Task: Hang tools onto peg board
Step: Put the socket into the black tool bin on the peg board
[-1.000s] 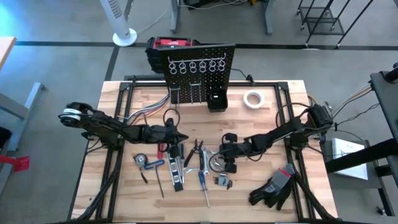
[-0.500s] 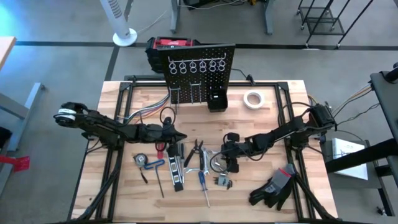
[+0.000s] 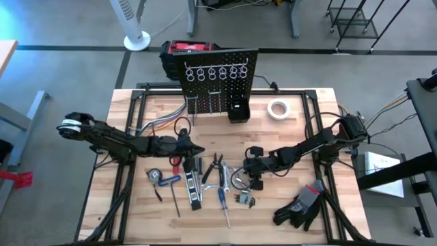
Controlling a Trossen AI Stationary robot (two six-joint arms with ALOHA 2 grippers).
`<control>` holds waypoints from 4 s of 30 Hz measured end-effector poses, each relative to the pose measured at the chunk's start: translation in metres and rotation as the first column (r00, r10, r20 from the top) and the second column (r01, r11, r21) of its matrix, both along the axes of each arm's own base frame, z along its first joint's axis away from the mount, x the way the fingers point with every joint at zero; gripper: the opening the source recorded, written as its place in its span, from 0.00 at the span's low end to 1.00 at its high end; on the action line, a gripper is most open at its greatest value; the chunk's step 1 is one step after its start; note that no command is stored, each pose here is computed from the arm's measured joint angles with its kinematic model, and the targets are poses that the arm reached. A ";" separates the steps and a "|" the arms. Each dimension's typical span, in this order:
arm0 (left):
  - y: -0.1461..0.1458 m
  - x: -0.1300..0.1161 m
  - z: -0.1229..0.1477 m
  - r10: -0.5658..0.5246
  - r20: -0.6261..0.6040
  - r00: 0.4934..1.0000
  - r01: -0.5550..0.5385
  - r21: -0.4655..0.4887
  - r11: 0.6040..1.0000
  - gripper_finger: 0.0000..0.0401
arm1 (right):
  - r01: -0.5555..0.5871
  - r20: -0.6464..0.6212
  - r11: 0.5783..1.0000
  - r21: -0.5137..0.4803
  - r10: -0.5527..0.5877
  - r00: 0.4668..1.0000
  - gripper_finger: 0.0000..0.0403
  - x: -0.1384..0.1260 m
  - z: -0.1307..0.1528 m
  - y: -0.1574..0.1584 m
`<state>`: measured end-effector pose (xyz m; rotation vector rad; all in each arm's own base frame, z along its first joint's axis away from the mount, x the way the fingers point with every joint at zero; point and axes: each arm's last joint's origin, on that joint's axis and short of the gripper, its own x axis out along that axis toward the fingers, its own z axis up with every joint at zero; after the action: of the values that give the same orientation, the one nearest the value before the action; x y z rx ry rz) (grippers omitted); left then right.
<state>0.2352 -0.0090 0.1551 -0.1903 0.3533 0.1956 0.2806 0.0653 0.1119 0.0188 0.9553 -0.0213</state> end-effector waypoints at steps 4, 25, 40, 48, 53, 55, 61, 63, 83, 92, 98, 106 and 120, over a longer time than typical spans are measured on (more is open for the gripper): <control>-0.001 -0.002 0.003 -0.001 0.009 1.000 0.002 -0.009 1.000 0.00 | 0.000 0.003 1.000 -0.001 0.000 1.000 0.13 0.000 0.000 0.000; -0.006 -0.019 0.022 -0.032 0.042 0.999 0.032 0.000 0.999 0.00 | 0.227 0.408 0.952 -0.206 -0.127 0.904 0.13 0.021 0.097 -0.056; -0.007 -0.018 0.018 -0.028 0.022 0.999 0.028 -0.003 1.000 0.00 | 0.526 0.523 0.847 -0.077 -0.415 0.745 0.30 0.017 0.124 -0.135; -0.007 -0.019 0.016 -0.028 0.015 0.999 0.028 -0.006 1.000 0.00 | 0.516 0.512 0.854 -0.063 -0.416 0.752 0.51 0.017 0.123 -0.129; -0.010 -0.023 0.008 -0.015 -0.064 0.998 0.014 -0.021 1.000 0.00 | 0.420 0.476 0.904 -0.075 -0.338 0.812 0.57 0.021 0.115 -0.100; -0.009 -0.024 0.005 0.021 -0.097 0.995 -0.023 -0.026 0.999 0.00 | 0.363 0.451 0.927 -0.095 -0.284 0.846 0.58 0.022 0.107 -0.084; -0.010 -0.025 0.004 0.035 -0.107 0.994 -0.038 -0.032 0.999 0.00 | 0.222 0.413 0.970 -0.099 -0.163 0.896 0.54 0.023 0.093 -0.035; -0.010 -0.025 0.004 0.035 -0.107 0.994 -0.039 -0.034 0.999 0.00 | 0.187 0.387 0.978 -0.095 -0.136 0.912 0.53 0.022 0.086 -0.023; -0.013 -0.026 0.003 0.083 -0.102 0.991 -0.094 -0.100 0.991 0.00 | 0.119 0.075 0.989 0.093 -0.126 0.989 0.57 0.024 0.005 0.021; -0.015 -0.026 0.004 0.086 -0.099 0.991 -0.097 -0.109 0.989 0.00 | 0.154 0.049 0.981 0.115 -0.161 0.986 0.53 0.026 -0.007 0.022; -0.015 -0.027 0.003 0.085 -0.109 0.990 -0.097 -0.106 0.990 0.00 | 0.204 0.071 0.973 0.109 -0.213 0.974 0.49 0.027 -0.004 0.020; -0.015 -0.028 0.001 0.082 -0.123 0.989 -0.094 -0.095 0.991 0.00 | 0.302 0.057 0.945 0.124 -0.311 0.949 0.38 0.027 -0.005 0.010; -0.016 -0.028 0.001 0.089 -0.131 0.987 -0.100 -0.081 0.992 0.00 | 0.337 -0.005 0.931 0.142 -0.340 0.940 0.17 0.024 -0.008 0.007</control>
<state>0.2070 -0.0245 0.1559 -0.2823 0.4800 0.2870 0.3046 0.0724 0.1044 0.3153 0.9229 -0.2725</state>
